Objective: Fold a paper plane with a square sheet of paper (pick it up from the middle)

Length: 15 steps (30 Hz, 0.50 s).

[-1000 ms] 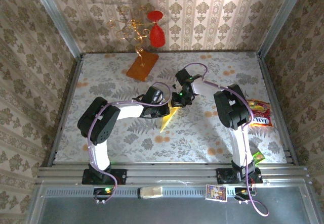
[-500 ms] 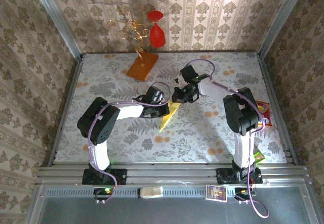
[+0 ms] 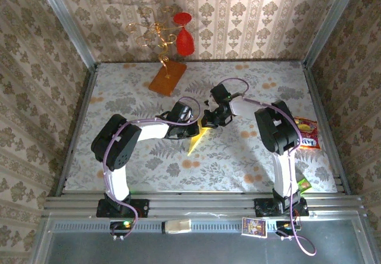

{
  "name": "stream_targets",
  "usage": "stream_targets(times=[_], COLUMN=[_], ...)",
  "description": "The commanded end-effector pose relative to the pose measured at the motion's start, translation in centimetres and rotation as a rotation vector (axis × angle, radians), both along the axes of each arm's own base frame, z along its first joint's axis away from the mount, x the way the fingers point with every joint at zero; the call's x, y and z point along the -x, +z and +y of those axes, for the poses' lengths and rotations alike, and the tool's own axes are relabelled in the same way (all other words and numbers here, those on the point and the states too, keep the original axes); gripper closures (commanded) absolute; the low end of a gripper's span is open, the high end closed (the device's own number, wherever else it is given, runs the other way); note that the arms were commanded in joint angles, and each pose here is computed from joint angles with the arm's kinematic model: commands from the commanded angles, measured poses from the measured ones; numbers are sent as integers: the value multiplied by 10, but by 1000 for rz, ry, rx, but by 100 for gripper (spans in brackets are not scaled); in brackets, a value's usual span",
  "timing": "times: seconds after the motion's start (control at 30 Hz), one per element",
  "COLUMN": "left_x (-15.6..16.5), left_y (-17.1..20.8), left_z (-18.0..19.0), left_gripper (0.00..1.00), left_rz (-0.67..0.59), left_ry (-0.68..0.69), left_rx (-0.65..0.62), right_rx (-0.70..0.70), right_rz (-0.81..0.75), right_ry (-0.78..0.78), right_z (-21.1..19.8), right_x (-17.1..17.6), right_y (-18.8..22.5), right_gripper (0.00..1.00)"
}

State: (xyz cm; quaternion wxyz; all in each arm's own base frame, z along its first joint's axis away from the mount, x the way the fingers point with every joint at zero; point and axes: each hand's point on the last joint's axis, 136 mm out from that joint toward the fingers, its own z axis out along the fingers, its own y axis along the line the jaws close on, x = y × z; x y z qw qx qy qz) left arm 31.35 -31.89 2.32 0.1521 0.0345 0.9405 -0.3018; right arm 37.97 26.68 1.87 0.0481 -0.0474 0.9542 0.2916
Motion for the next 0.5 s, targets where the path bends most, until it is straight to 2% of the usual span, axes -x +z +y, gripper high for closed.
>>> stream_targets(times=[0.0, 0.17, 0.3, 0.47], left_x=[7, 0, -5, 8], left_y=[-23, -13, 20, 41], left_z=[16, 12, -3, -19], left_gripper=[100, 100, 100, 99], left_rz=[61, 45, -9, -13], left_ry=[21, 10, -28, -76], left_rx=[-82, -46, 46, 136], right_rx=[7, 63, 95, 89], right_rz=[23, 43, 55, 44], right_ry=[1, -16, -22, -30], right_z=[1, -10, -17, -19], right_x=[5, 11, 17, 20], right_y=[-10, -28, -41, -44], right_gripper=[96, 96, 96, 96])
